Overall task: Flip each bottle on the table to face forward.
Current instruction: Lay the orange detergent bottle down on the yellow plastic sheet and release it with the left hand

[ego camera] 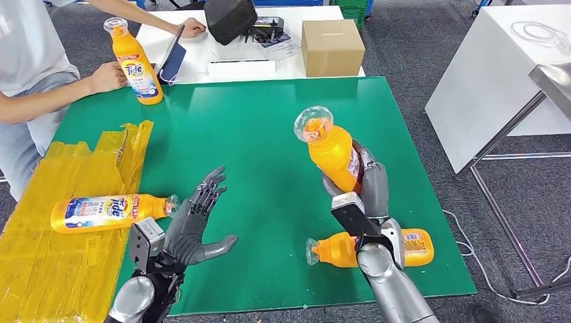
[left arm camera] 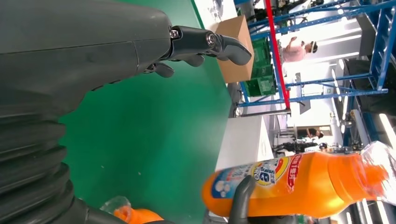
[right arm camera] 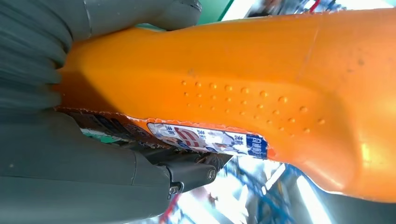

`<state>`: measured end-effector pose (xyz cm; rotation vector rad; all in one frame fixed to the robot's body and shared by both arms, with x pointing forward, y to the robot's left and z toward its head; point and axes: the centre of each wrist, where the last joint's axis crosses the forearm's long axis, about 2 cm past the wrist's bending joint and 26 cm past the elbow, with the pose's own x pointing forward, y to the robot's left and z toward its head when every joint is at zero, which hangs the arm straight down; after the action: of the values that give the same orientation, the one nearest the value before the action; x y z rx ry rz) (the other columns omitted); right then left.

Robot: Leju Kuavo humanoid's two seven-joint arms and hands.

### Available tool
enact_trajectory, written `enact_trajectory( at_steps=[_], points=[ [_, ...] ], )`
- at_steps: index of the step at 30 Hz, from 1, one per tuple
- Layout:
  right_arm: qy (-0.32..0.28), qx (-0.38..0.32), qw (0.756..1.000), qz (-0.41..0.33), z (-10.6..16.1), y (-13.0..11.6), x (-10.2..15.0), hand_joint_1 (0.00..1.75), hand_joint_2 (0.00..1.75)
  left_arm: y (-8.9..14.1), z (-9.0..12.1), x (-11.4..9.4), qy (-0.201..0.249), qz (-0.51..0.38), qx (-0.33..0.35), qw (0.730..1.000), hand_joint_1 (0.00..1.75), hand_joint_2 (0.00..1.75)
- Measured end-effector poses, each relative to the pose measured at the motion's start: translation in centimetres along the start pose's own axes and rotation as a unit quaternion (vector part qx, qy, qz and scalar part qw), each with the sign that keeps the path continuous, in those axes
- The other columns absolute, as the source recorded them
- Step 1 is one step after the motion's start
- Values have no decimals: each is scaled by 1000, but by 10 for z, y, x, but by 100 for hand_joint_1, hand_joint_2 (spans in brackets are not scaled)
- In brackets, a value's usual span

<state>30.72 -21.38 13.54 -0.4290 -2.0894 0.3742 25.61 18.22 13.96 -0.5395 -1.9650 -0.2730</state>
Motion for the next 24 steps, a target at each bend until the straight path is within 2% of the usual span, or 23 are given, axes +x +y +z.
enact_trajectory(
  at_steps=[4, 8, 18, 24],
  points=[
    [19, 28, 992, -123, 4, 11, 6, 175, 175, -2, -6, 0, -1, 1, -9, 1000, 0, 175],
    [24, 55, 980, -192, 5, 22, 11, 174, 175, -6, -11, 0, -4, 15, -20, 1000, 0, 175],
    [33, 129, 953, -272, 11, 59, 28, 175, 175, -9, -20, 1, -10, 12, -27, 1000, 0, 175],
    [35, 175, 941, -288, 16, 85, 41, 175, 175, -13, -25, 3, -14, 5, -32, 999, 0, 175]
  ],
)
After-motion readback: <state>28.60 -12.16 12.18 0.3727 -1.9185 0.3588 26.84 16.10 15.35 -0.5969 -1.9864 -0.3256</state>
